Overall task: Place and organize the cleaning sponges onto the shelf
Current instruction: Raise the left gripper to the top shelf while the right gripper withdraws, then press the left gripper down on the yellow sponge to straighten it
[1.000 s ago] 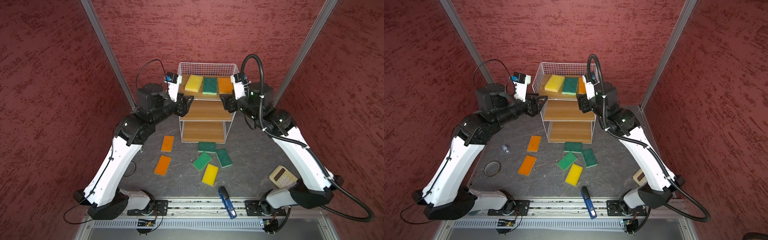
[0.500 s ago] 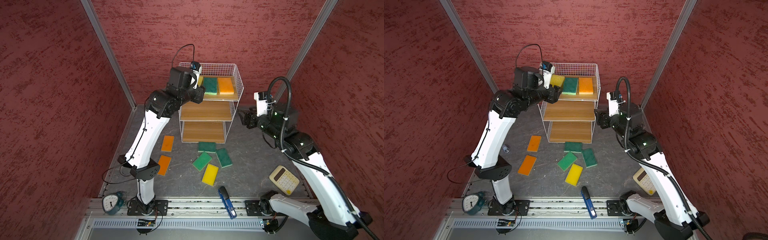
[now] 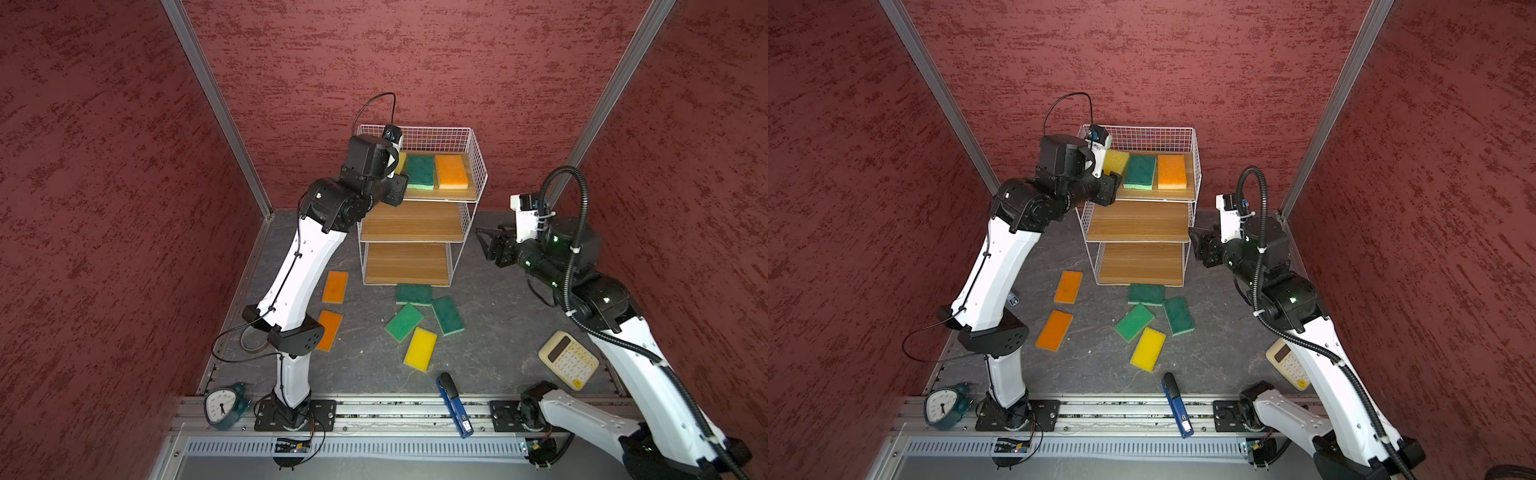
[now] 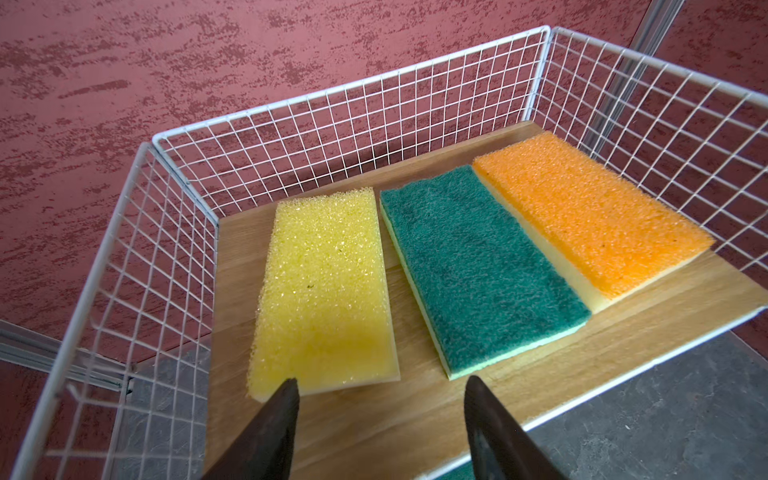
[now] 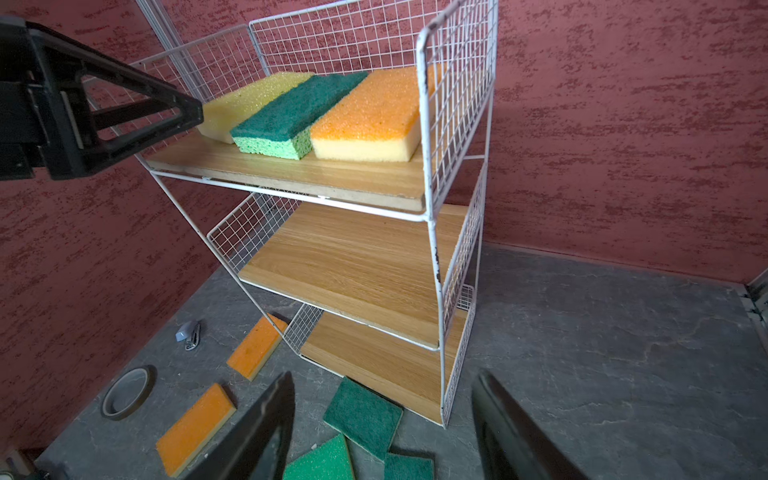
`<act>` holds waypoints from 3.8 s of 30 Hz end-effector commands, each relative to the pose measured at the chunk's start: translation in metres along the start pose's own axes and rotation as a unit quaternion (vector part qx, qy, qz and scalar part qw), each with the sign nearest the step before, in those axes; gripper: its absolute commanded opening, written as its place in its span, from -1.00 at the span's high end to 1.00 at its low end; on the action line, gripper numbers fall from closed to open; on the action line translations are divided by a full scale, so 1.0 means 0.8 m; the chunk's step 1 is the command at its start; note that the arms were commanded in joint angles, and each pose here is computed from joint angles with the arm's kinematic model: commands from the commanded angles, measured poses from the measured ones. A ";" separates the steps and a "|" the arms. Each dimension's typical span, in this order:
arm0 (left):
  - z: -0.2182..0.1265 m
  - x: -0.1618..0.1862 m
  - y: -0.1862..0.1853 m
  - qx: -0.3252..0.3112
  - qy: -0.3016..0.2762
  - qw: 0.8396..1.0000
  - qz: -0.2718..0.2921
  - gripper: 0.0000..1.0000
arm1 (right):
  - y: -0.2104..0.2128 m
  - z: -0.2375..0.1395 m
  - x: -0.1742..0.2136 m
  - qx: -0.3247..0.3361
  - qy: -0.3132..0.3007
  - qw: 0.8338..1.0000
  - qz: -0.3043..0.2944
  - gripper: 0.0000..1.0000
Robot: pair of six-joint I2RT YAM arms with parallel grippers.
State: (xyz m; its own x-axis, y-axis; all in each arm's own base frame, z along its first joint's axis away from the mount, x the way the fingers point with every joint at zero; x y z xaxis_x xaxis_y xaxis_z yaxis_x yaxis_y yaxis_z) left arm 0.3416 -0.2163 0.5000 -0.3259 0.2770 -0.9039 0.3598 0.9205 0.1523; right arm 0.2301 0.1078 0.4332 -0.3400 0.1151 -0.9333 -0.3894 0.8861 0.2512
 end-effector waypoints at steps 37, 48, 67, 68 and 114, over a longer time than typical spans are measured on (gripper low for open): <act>0.052 0.010 0.015 -0.012 0.015 0.999 -0.037 -0.36 | -0.006 0.009 0.004 0.004 -0.012 1.000 -0.015 -0.38; 0.055 0.021 0.012 -0.008 0.041 0.998 -0.046 -0.31 | -0.007 0.008 0.005 0.004 -0.012 1.000 -0.017 -0.38; 0.042 0.033 0.000 -0.047 0.068 0.995 -0.047 -0.05 | -0.007 -0.002 0.006 0.006 -0.015 1.000 -0.019 -0.38; 0.042 0.033 0.000 -0.054 0.069 0.995 -0.047 -0.05 | -0.007 -0.002 0.006 0.006 -0.015 1.000 -0.019 -0.38; 0.018 0.009 0.007 -0.011 0.020 0.998 -0.064 -0.23 | -0.008 -0.015 0.004 0.013 -0.027 0.999 -0.032 -0.39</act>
State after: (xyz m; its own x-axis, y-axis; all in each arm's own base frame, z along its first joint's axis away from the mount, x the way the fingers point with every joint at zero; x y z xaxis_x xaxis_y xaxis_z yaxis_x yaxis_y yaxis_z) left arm 0.3662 -0.2146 0.4894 -0.3838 0.1103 -0.9168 0.2667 0.9638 0.0043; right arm 0.2228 0.1011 0.4276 -0.2996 0.0858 -0.9502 -0.3877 0.8990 0.2034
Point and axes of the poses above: each gripper's point midway between its finger pads, its own z axis out along the fingers, its own y axis along the line the jaws close on, x = y × z, the point moved 8 cm from there along -z, back along the fingers, and after that the axes turned 3 degrees about z, right-handed, at the moved point
